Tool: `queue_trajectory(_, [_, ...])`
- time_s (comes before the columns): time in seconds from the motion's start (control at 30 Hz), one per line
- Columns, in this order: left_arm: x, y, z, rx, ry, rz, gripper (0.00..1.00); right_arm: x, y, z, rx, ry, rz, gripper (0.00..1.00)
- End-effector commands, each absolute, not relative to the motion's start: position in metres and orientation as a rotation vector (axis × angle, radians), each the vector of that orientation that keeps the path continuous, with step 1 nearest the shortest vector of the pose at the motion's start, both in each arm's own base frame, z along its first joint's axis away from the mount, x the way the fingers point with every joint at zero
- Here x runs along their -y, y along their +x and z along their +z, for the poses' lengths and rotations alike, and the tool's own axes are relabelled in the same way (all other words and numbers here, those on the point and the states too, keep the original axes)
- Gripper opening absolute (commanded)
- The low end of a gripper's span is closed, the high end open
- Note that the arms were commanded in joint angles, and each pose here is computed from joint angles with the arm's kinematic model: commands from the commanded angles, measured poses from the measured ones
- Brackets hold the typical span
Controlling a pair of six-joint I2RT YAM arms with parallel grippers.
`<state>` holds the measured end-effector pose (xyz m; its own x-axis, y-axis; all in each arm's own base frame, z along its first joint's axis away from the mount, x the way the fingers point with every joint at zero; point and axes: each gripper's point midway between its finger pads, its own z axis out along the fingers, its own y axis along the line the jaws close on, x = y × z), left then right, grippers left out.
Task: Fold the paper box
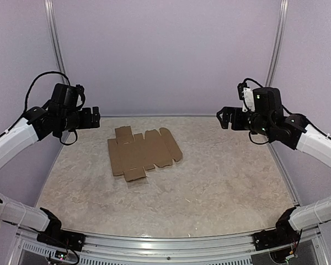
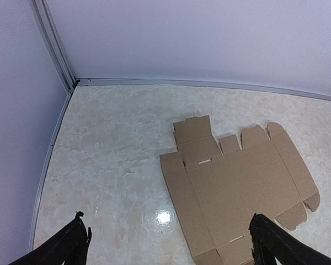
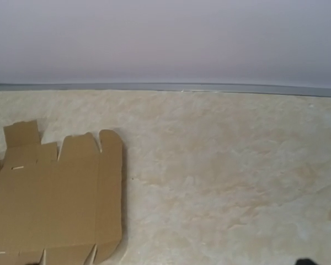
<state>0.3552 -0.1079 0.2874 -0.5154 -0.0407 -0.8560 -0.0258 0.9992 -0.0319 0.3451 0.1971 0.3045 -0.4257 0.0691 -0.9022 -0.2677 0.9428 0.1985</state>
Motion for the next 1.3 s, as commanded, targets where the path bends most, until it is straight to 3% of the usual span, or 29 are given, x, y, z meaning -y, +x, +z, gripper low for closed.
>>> queue_trajectory(0.0, [0.109, 0.360, 0.291, -2.122, -0.036, 0.018, 0.99, -0.186, 0.330, 0.305, -1.980, -0.153, 0.351, 1.00])
queue_trajectory(0.3, [0.112, 0.363, 0.271, -2.189, -0.047, 0.025, 0.99, -0.222, 0.318, 0.269, -2.035, -0.279, 0.534, 0.99])
queue_trajectory(0.83, [0.094, 0.342, 0.265, -2.186, -0.101, 0.062, 0.99, -0.346, 0.311, 0.193, -2.255, -0.398, 0.810, 0.94])
queue_trajectory(1.27, [0.108, 0.329, 0.233, -2.250, -0.163, -0.104, 0.99, -0.373, 0.357, 0.143, -2.397, -0.452, 0.579, 0.91])
